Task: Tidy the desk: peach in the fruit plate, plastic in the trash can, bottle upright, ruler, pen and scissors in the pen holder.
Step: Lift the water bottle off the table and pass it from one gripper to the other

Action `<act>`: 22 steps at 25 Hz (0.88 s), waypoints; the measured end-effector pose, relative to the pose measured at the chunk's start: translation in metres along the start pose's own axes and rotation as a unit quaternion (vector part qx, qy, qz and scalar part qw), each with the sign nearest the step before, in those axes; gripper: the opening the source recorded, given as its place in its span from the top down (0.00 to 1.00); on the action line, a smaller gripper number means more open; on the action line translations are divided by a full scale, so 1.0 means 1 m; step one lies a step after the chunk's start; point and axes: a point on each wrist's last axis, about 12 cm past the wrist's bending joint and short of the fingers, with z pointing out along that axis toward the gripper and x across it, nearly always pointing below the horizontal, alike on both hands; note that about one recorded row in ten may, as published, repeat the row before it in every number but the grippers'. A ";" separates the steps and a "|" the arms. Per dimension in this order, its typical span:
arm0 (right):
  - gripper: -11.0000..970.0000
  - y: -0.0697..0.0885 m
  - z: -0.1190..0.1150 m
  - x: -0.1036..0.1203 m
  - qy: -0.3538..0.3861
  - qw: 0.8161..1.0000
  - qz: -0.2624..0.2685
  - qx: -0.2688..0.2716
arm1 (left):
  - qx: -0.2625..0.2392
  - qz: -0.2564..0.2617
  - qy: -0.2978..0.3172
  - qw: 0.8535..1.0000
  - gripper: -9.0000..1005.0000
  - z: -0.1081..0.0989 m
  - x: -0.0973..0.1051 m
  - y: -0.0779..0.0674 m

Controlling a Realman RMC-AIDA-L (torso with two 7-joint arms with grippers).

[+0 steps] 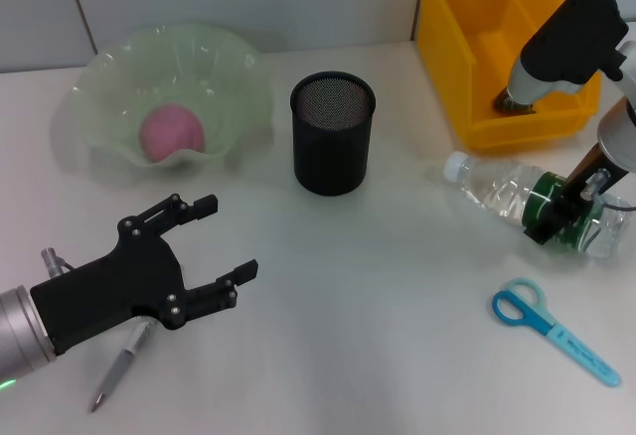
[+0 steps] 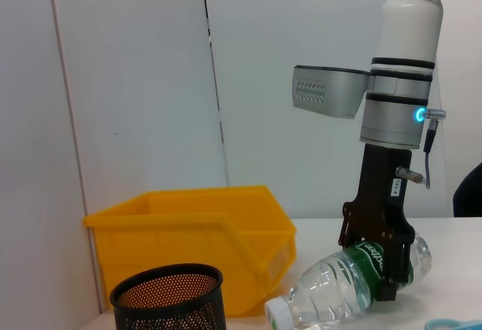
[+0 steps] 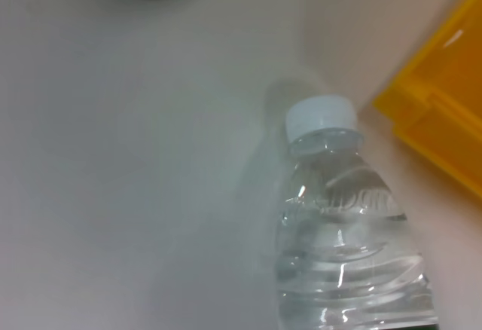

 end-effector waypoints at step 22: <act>0.20 0.004 -0.009 0.004 -0.010 1.000 0.000 0.011 | 0.000 0.000 -0.001 1.000 0.21 0.001 0.000 0.000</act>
